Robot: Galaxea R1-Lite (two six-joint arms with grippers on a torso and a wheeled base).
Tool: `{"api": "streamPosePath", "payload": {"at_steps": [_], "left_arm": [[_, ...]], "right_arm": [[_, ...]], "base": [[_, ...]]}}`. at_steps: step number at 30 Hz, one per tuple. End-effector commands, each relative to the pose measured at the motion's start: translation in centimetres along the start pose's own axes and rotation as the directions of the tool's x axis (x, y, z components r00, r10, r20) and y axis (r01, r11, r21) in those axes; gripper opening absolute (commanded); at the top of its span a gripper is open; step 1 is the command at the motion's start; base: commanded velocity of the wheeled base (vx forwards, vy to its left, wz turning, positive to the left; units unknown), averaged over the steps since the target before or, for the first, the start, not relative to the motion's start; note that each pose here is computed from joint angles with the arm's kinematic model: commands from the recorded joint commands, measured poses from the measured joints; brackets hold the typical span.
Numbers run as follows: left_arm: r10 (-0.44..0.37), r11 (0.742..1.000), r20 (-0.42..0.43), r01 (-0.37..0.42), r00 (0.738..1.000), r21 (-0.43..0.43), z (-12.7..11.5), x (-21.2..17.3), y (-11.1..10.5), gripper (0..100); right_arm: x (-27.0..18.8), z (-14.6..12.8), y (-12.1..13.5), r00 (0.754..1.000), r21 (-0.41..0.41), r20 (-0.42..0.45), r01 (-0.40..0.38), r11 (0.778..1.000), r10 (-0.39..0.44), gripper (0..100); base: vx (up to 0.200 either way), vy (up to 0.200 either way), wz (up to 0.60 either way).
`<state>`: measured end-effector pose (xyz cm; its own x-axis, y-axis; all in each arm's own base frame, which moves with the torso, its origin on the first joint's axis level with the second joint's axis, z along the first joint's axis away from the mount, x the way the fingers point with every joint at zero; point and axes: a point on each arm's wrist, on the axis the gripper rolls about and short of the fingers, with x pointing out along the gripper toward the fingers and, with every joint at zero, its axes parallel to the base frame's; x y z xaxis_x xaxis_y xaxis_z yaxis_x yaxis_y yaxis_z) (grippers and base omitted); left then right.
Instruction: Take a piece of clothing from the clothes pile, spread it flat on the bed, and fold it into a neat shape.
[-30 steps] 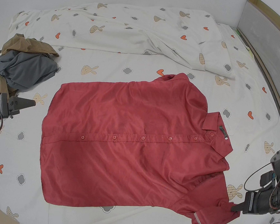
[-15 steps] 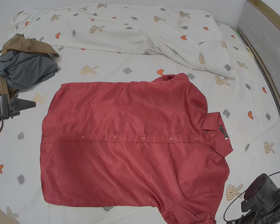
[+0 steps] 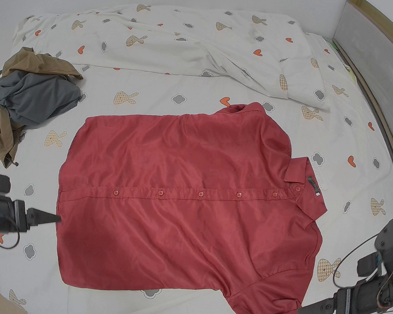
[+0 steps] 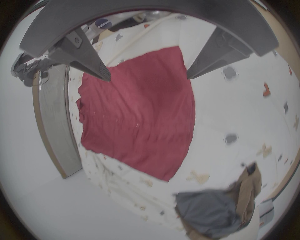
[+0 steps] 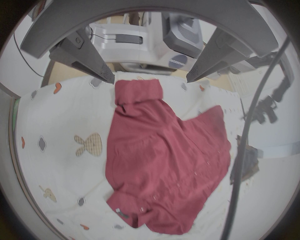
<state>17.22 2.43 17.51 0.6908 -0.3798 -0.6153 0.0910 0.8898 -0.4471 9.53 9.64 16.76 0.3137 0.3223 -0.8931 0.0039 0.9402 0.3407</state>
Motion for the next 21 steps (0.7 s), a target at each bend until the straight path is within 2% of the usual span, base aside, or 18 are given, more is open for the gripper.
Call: {"api": "streamPosePath", "payload": {"at_steps": [1,3,5,6,9,13,15,19,21], "left_arm": [[0.022,0.995,-0.139,-0.036,0.990,-0.096,-4.9,1.0,1.7,100],[0.009,0.995,-0.142,-0.023,0.990,-0.100,-6.9,0.8,1.7,100],[-0.014,0.996,-0.133,0.002,0.991,-0.094,-7.7,0.6,1.6,100],[-0.061,0.995,-0.111,0.051,0.992,-0.085,-8.6,0.4,1.5,100],[-0.088,0.993,-0.109,0.079,0.990,-0.085,-9.9,0.6,1.6,100],[-0.123,0.991,-0.117,0.115,0.985,-0.072,-10.8,1.2,1.8,100],[-0.139,0.990,-0.121,0.135,0.983,-0.040,-11.0,1.6,1.9,100],[-0.124,0.991,-0.183,0.132,0.975,0.032,-11.4,2.8,2.9,100],[-0.114,0.992,-0.196,0.123,0.974,0.034,-11.4,3.0,3.3,100]], "right_arm": [[-4.4,1.7,0.6,0.974,0.008,0.179,-0.145,0.989,0.141,100],[-5.1,2.2,0.9,0.965,-0.010,0.209,-0.161,0.987,0.160,100],[-5.4,2.4,1.0,0.961,-0.016,0.218,-0.170,0.985,0.169,100],[-5.7,2.6,1.2,0.957,-0.017,0.228,-0.179,0.984,0.178,100],[-5.9,2.8,1.3,0.953,-0.011,0.241,-0.184,0.983,0.182,100],[-6.2,3.0,1.3,0.949,-0.011,0.253,-0.191,0.982,0.188,100],[-6.5,3.1,1.5,0.945,-0.013,0.263,-0.200,0.980,0.196,100],[-7.5,3.5,1.9,0.929,-0.024,0.292,-0.230,0.973,0.226,100],[-7.7,3.6,2.0,0.926,-0.027,0.298,-0.235,0.972,0.232,100]], "base": [[0.000,0.000,0.00],[0.000,0.000,0.00],[0.000,0.000,0.00],[0.000,0.000,0.00],[0.000,0.000,0.00],[0.000,0.000,0.00],[0.000,0.000,0.00],[0.000,0.000,0.00],[0.000,0.000,0.00]]}}
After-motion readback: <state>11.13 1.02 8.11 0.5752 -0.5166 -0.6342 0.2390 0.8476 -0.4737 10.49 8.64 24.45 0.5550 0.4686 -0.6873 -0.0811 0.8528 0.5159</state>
